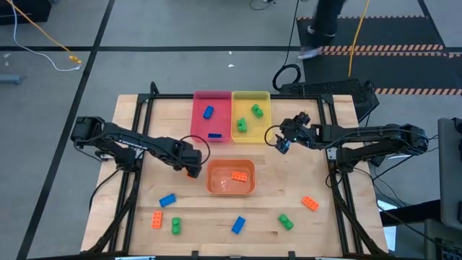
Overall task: Sort & place blocks by color
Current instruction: Put the orange game piece into the orange bin
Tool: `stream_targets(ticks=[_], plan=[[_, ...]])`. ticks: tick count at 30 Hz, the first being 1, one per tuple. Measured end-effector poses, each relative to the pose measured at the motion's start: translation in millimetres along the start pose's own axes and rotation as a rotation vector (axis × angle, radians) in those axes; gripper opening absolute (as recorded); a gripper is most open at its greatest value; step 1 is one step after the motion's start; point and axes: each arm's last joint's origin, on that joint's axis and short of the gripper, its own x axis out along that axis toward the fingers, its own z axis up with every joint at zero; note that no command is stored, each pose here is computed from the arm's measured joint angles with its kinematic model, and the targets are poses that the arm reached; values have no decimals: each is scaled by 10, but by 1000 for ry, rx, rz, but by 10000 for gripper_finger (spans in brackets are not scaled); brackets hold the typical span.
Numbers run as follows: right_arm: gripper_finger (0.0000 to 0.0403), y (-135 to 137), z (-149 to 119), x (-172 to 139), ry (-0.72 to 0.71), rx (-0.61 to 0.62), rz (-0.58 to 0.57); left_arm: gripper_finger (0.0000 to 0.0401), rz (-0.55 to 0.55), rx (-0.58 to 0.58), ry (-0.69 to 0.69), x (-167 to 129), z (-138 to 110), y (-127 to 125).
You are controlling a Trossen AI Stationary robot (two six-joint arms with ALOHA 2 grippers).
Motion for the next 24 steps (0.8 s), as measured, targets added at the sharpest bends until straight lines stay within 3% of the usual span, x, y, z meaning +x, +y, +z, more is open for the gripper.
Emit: stream_targets(ticks=[7, 15, 19, 24], plan=[[338, 0, 1, -1, -1, -1, 0, 396, 63, -10, 21, -5, -22, 62], [338, 0, 3, -1, -3, -4, 1, 395, 214, 2, 124, -31, -100, 217], [338, 0, 4, -1, -4, -1, 1, 395, 178, 8, 123, -149, -83, 176], [338, 1, 7, -1, -6, 1, 1, 395, 84, -6, 25, -368, -6, 30]])
